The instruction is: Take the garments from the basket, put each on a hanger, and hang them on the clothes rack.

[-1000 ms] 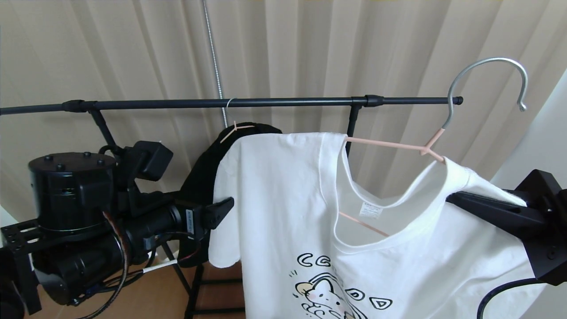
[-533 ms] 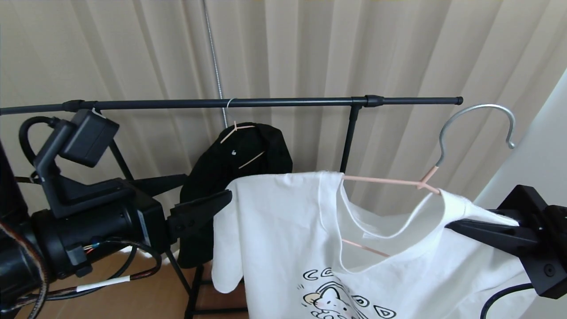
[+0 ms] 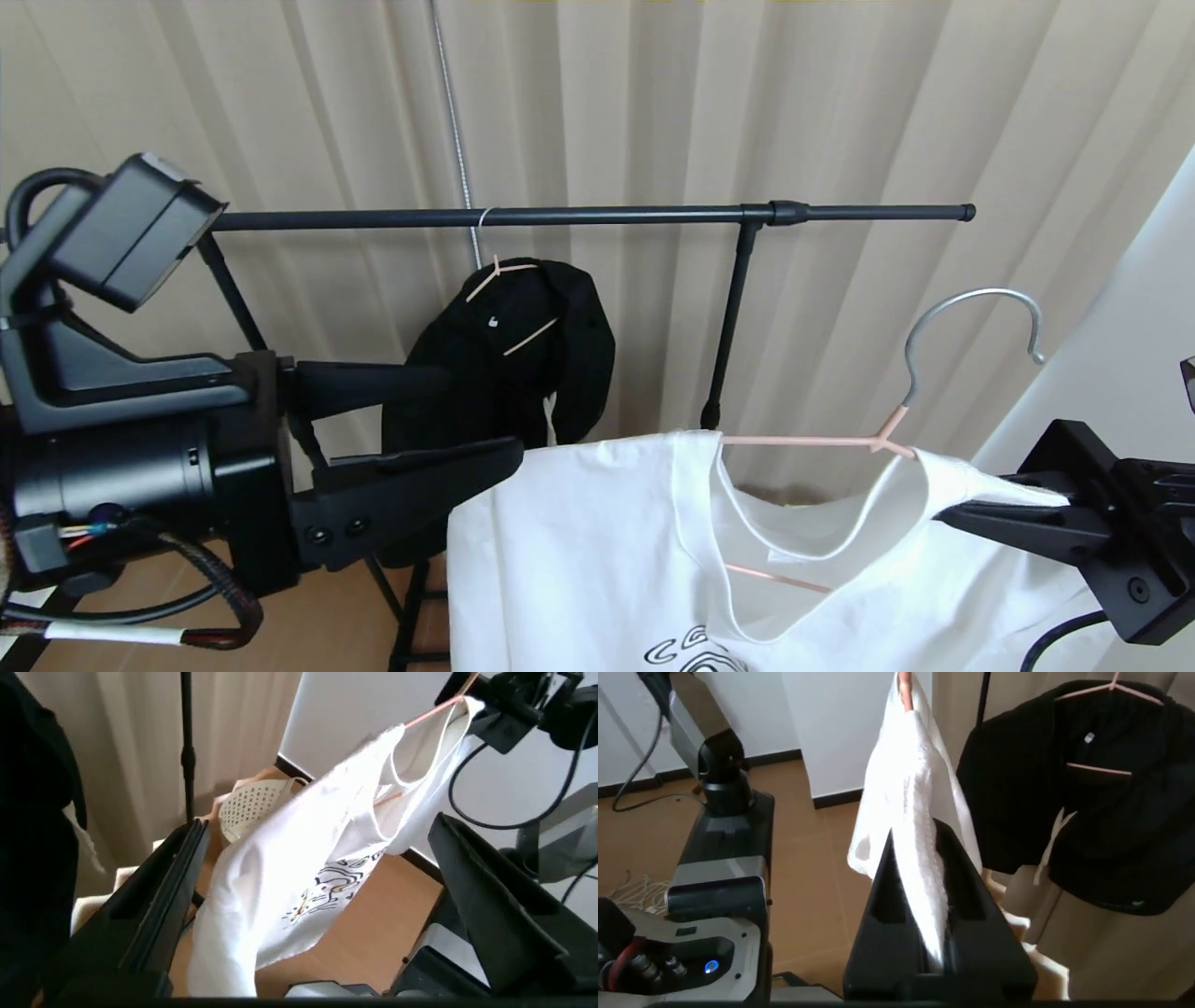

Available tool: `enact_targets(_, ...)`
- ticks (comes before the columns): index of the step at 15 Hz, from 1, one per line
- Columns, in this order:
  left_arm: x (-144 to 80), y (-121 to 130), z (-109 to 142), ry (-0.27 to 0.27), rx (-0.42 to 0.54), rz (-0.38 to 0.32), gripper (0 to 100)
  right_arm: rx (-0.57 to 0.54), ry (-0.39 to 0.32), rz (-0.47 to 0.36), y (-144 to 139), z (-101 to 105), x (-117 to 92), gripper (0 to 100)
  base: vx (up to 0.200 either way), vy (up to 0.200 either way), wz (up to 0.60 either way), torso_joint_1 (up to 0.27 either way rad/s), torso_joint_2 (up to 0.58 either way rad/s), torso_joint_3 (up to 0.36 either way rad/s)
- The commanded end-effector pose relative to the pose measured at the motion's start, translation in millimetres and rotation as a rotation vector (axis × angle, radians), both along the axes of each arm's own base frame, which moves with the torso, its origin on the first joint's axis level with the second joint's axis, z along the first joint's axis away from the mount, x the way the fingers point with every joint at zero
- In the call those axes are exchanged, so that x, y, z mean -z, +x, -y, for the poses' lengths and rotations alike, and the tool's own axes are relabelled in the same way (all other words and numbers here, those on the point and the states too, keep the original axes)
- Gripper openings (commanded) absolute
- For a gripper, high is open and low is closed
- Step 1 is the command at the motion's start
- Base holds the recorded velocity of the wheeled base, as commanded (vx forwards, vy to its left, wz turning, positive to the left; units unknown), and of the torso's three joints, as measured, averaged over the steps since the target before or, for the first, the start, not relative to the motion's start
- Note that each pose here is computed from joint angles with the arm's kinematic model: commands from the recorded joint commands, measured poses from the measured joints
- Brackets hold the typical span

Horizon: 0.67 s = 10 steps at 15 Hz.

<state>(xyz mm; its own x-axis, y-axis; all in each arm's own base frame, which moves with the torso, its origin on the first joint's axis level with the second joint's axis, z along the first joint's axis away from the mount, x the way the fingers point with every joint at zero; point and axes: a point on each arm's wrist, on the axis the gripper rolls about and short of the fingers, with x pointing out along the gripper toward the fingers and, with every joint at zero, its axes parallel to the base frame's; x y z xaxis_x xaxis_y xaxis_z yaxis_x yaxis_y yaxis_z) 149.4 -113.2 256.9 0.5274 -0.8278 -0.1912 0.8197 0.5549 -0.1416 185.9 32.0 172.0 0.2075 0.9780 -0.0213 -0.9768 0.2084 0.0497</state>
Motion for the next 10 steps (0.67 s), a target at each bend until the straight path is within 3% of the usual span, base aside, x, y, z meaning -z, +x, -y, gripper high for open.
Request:
enact_targets(1,4,22,20,0.053,0.036,-0.015,100,-0.004,-0.001,-0.006,1,0,2,0,0.0,0.0,0.0,0.0,0.0,0.0)
enact_targets(4,2,30,38,0.123,0.123,-0.039,100,-0.014,0.0,-0.001,-1,0,1,0,0.0,0.0,0.0,0.0,0.0,0.0)
enact_targets(6,-1,35,44,0.179,0.228,-0.008,100,-0.021,0.001,-0.003,-1,-1,1,0,0.0,0.0,0.0,0.0,0.0,0.0)
enact_targets(7,-2,36,45,0.189,0.242,-0.003,100,-0.021,0.001,-0.003,-1,-1,1,0,0.0,0.0,0.0,0.0,0.0,0.0)
enact_targets(10,-6,46,57,0.29,0.317,0.018,100,-0.049,0.0,-0.01,-1,-7,2,0,0.0,0.0,0.0,0.0,0.0,0.0)
